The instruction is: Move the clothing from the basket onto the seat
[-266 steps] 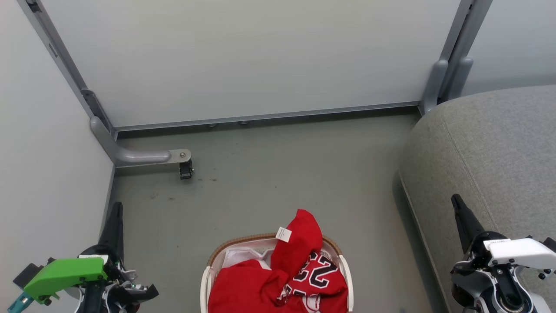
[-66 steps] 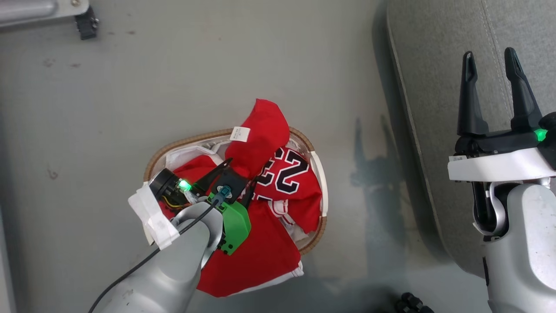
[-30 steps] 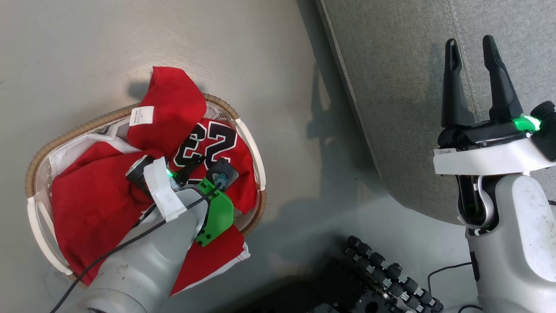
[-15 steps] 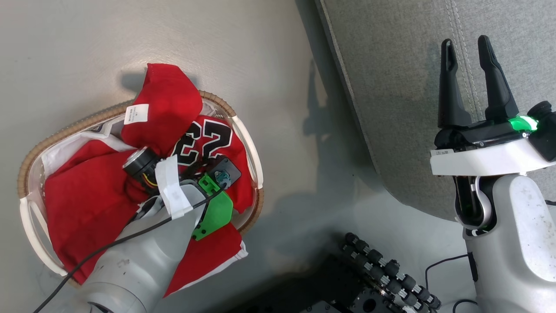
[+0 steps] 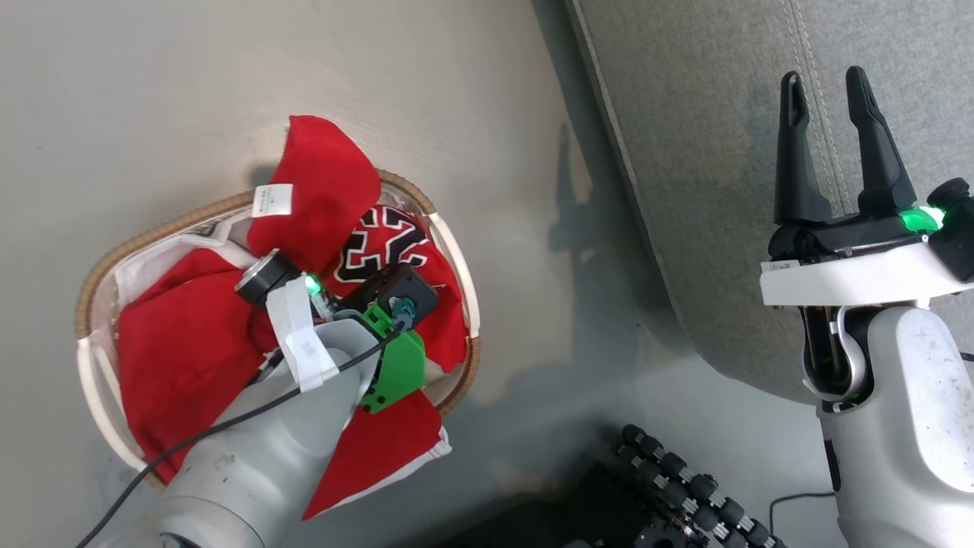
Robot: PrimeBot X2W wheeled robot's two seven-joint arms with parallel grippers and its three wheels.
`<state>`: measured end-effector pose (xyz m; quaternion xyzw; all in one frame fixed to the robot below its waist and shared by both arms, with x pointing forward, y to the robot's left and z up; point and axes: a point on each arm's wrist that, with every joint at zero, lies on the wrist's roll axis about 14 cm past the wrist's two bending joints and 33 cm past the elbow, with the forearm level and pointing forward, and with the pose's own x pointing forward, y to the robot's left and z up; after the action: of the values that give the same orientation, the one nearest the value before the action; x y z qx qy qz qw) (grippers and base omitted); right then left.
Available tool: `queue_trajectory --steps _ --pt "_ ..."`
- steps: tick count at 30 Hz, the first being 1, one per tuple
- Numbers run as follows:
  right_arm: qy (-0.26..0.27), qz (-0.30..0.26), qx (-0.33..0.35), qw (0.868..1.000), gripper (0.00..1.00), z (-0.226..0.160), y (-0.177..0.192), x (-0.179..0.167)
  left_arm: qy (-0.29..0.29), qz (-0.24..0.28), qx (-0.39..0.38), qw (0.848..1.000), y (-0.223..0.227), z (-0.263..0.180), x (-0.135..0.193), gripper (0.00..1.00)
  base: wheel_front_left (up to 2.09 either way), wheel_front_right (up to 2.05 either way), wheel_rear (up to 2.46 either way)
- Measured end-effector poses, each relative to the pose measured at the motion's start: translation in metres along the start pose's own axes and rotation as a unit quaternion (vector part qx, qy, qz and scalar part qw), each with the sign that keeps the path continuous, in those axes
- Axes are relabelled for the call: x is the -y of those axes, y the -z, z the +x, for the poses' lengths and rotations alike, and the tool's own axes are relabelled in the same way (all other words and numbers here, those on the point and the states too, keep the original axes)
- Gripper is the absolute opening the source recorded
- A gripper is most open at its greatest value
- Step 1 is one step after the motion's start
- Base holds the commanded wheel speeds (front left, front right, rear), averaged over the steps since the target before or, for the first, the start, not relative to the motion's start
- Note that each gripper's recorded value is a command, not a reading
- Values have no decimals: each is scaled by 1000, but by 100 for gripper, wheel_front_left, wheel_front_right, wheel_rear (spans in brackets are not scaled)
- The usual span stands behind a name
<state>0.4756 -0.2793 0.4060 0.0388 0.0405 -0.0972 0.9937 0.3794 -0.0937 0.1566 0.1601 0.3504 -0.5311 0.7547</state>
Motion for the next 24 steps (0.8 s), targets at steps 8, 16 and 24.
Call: queue_trajectory --steps 8,16,24 --pt "-11 -7 13 1000 100 -4 -13 -8 -14 -24 73 997 -40 -25 2 0 0 0 0" --pt "-26 -12 32 999 100 -15 -33 -20 -64 -59 138 987 -78 -65 -4 0 0 0 0" --pt "-40 -14 45 998 100 -35 -49 -31 -121 -58 220 966 -121 -122 -17 0 0 0 0"
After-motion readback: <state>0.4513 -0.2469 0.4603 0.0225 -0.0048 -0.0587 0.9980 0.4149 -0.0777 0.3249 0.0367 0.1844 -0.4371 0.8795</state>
